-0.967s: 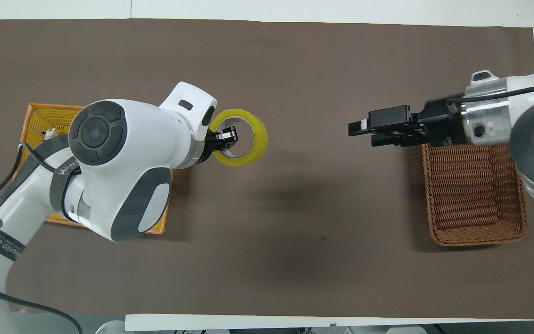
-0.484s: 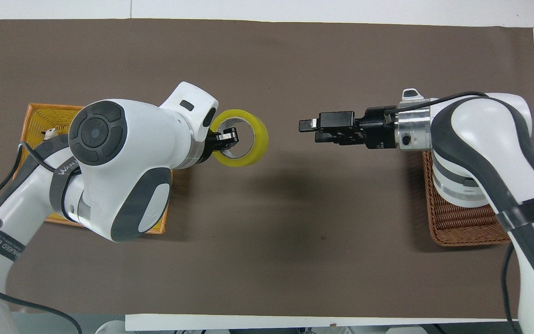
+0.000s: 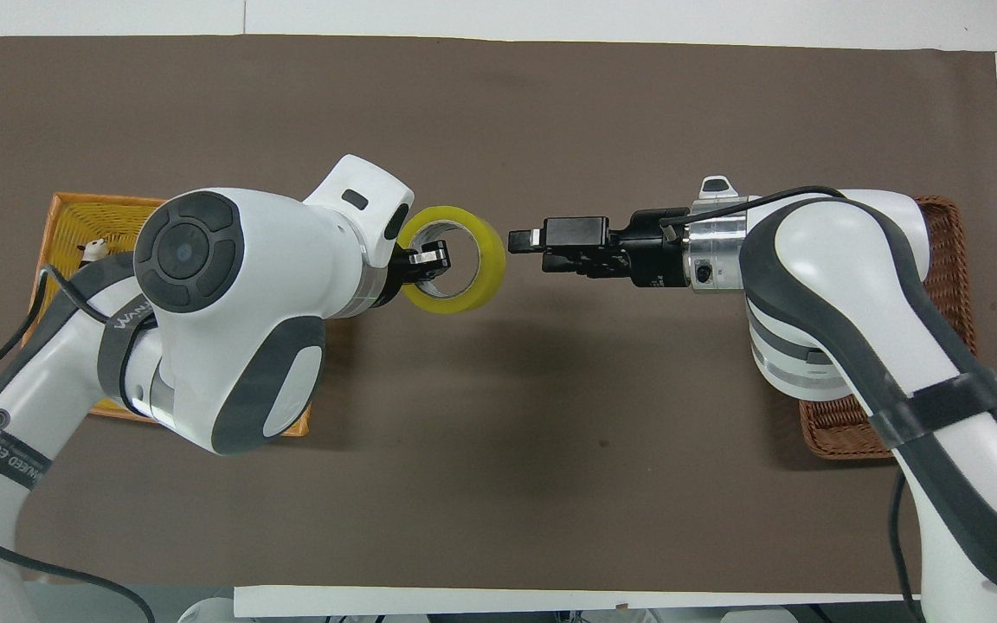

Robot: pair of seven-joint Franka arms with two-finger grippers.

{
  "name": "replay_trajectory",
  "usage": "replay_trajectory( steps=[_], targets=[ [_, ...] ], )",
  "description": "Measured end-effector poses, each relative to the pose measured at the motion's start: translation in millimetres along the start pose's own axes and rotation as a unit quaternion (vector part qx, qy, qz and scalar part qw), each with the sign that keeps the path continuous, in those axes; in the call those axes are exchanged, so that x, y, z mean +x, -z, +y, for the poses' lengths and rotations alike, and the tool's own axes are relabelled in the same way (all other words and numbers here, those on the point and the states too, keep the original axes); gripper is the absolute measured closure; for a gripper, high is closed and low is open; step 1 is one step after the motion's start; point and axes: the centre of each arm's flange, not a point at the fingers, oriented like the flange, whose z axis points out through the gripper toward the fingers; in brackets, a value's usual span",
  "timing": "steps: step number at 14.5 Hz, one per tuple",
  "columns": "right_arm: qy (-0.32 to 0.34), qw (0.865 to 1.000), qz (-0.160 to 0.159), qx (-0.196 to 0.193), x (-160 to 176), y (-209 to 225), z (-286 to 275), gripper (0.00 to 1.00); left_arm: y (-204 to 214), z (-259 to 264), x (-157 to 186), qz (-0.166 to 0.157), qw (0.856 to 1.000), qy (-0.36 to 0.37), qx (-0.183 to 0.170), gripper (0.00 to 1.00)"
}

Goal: Move tape to another basket
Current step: 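Hold the tape with the left gripper while the right gripper approaches it, then close the right gripper on the tape roll's rim beside the left gripper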

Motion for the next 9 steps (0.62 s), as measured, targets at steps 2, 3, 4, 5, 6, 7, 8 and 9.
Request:
replay_trajectory(
  steps=[2, 3, 4, 5, 6, 7, 8, 9],
  targets=[
    [0.002, 1.000, -0.001, 0.005, -1.7, -3.4, -2.1, 0.00, 0.1, 0.0, 0.0, 0.000, 1.000, 0.000, 0.000, 0.78],
    [0.014, 1.000, -0.004, 0.005, -3.4, -6.4, -3.4, 0.00, 0.1, 0.1, 0.0, 0.000, 1.000, 0.000, 0.000, 0.78],
    [0.028, 1.000, -0.006, 0.005, -5.2, -9.3, -4.2, 0.00, 0.1, 0.1, 0.0, 0.000, 1.000, 0.000, 0.000, 0.78],
    [0.041, 0.999, -0.009, 0.005, -6.8, -11.4, -3.5, 0.00, 0.1, 0.2, -0.1, 0.000, 1.000, 0.000, 0.000, 0.78],
    [0.050, 0.999, -0.010, 0.004, -7.9, -12.6, -1.7, 0.00, 0.1, 0.3, -0.1, 0.000, 1.000, 0.000, 0.000, 0.78],
    [0.057, 0.998, -0.010, 0.003, -8.6, -12.9, 0.3, 0.00, 0.1, 0.4, -0.2, 0.000, 1.000, 0.000, 0.000, 0.78],
    [0.065, 0.998, -0.011, 0.002, -9.2, -13.4, 1.5, 0.00, 0.1, 0.5, -0.4, 0.000, 1.000, -0.001, 0.000, 0.78],
    [0.076, 0.997, -0.012, 0.001, -10.5, -15.5, 1.6, 0.00, 0.0, 1.0, -0.8, 0.000, 1.000, -0.001, 0.000, 0.78]
  ],
)
